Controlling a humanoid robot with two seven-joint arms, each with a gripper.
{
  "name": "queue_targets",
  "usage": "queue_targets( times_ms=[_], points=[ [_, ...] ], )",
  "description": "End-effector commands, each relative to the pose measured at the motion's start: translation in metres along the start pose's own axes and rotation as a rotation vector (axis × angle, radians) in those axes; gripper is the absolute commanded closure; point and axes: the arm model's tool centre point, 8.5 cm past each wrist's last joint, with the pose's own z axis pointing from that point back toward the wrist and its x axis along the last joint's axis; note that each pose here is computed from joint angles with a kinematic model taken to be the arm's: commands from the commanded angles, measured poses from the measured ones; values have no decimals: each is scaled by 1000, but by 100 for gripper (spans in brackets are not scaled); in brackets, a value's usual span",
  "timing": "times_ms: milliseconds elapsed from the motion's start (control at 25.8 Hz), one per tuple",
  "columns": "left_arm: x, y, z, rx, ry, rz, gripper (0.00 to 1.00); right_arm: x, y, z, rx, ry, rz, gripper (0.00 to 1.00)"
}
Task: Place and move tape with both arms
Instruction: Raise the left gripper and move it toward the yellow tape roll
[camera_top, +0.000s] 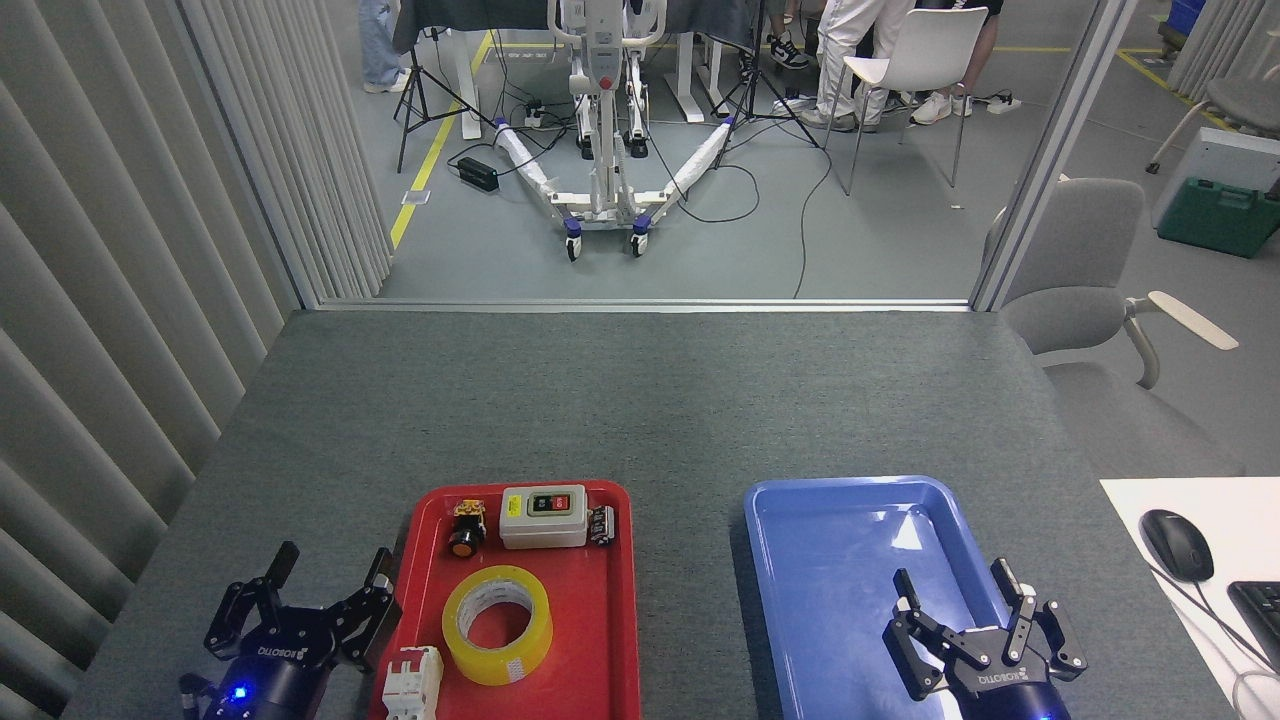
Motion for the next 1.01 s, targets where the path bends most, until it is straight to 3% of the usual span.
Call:
queue_targets(
  times_ms=[0,194,581,774,968],
  points=[
    [-1,0,0,0,-1,1,0,2,2,0,4,-3,0,0],
    [-5,-5,-3,-76,-50,35,0,3,3,1,6,-3,3,0],
    [-6,-3,-3,-71,-49,36,0,2,7,2,18,1,1,0],
    [-17,12,-11,-84,-59,42,0,2,7,2,20,-3,7,0],
    [-15,32,-48,-275,-85,38,0,1,7,2,15,-2,11,0]
  ],
)
